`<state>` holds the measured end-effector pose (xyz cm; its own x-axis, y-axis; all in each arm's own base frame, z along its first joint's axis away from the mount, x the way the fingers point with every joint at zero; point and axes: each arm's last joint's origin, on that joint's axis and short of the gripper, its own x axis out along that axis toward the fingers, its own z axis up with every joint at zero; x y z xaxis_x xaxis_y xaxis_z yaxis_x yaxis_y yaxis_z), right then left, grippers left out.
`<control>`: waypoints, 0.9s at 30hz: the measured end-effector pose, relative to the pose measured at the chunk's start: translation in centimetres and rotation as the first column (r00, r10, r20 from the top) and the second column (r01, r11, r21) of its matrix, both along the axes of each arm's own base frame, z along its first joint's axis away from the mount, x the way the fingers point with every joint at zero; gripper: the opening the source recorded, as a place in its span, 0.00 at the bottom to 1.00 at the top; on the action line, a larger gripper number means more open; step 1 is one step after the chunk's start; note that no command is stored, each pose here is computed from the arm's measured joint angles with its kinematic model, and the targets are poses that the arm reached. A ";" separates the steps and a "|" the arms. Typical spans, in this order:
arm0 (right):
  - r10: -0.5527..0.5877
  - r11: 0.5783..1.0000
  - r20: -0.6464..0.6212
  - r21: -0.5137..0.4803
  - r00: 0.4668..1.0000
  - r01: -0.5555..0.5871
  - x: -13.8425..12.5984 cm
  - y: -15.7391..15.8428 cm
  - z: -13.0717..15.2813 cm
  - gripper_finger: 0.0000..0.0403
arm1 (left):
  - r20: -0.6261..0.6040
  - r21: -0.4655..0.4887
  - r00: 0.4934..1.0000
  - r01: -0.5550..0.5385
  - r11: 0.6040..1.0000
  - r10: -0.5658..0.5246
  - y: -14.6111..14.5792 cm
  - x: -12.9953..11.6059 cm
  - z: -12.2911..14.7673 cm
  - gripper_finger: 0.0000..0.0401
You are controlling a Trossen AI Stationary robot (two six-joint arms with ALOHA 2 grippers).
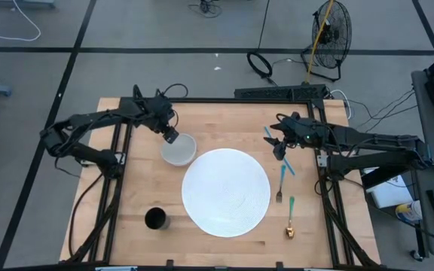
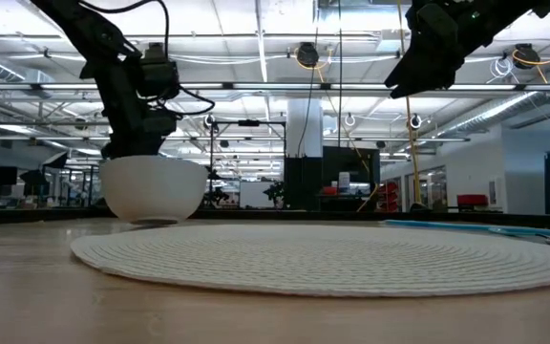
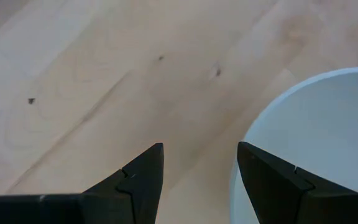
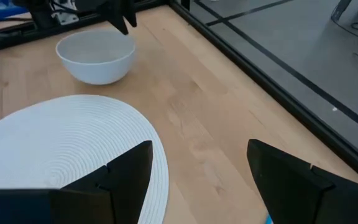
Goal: Pick & Place Utensil
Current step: Put the white bowl on the white mat
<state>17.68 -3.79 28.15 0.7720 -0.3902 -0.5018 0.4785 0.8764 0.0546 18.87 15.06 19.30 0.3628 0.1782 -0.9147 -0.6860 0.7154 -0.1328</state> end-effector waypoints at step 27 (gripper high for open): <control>0.017 0.999 -0.016 -0.031 1.000 -0.017 0.0 0.0 0.0 0.64 | 0.069 0.003 0.970 0.232 0.973 -0.231 -2.6 0.2 1.7 0.53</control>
